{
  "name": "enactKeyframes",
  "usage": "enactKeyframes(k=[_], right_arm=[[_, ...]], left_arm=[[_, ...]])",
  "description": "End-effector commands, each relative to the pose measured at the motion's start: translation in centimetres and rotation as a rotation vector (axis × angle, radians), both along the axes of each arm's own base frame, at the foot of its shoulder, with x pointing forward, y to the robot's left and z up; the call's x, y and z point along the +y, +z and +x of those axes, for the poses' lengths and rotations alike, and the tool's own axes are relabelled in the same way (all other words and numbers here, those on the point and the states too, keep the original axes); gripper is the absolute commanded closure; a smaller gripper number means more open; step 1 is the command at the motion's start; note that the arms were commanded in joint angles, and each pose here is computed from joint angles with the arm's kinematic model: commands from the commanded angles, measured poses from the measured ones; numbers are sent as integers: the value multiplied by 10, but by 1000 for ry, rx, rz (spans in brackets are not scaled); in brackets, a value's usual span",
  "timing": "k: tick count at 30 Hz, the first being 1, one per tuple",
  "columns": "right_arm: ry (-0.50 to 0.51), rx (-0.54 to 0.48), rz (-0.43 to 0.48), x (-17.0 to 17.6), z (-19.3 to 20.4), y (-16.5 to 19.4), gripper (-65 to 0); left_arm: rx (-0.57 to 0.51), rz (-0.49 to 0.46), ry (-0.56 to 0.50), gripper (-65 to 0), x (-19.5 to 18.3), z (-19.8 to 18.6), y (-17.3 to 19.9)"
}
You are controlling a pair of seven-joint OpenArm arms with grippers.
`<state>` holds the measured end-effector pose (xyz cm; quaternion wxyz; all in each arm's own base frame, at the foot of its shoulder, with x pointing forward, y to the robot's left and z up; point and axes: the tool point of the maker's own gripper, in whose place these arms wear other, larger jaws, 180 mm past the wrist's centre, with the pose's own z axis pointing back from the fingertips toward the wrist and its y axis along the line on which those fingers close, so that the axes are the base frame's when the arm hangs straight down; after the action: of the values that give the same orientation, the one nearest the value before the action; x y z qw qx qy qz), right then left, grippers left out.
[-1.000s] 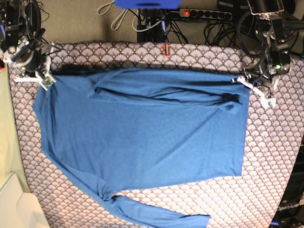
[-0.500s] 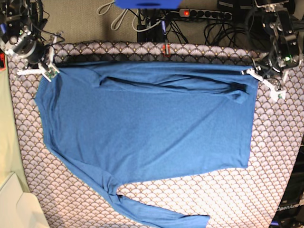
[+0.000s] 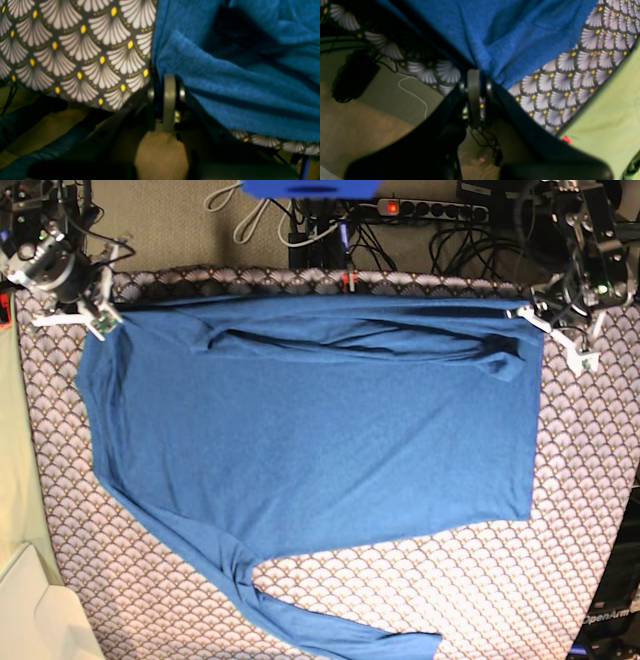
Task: Fold the T-shirt properly
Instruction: 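Pull the held collar edge taut and away from the hem with both grippers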
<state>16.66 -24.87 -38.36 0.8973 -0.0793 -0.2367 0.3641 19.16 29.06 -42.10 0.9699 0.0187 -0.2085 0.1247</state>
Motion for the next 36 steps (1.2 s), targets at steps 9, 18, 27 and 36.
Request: enactKeyframes(k=[9, 18, 27, 36], right_arm=[[-2, -2, -12, -3, -4, 3, 0], [-2, -2, -12, -3, -4, 3, 0], [-4, -2, -9, -3, -3, 1, 0], [-3, -1, -8, -2, -3, 1, 0]], left_arm=[[-1, 37, 4, -4, 11, 0, 6], [2, 38, 2, -4, 11, -1, 4], [5, 37, 1, -4, 10, -1, 3], [47, 20, 18, -4, 11, -11, -10]])
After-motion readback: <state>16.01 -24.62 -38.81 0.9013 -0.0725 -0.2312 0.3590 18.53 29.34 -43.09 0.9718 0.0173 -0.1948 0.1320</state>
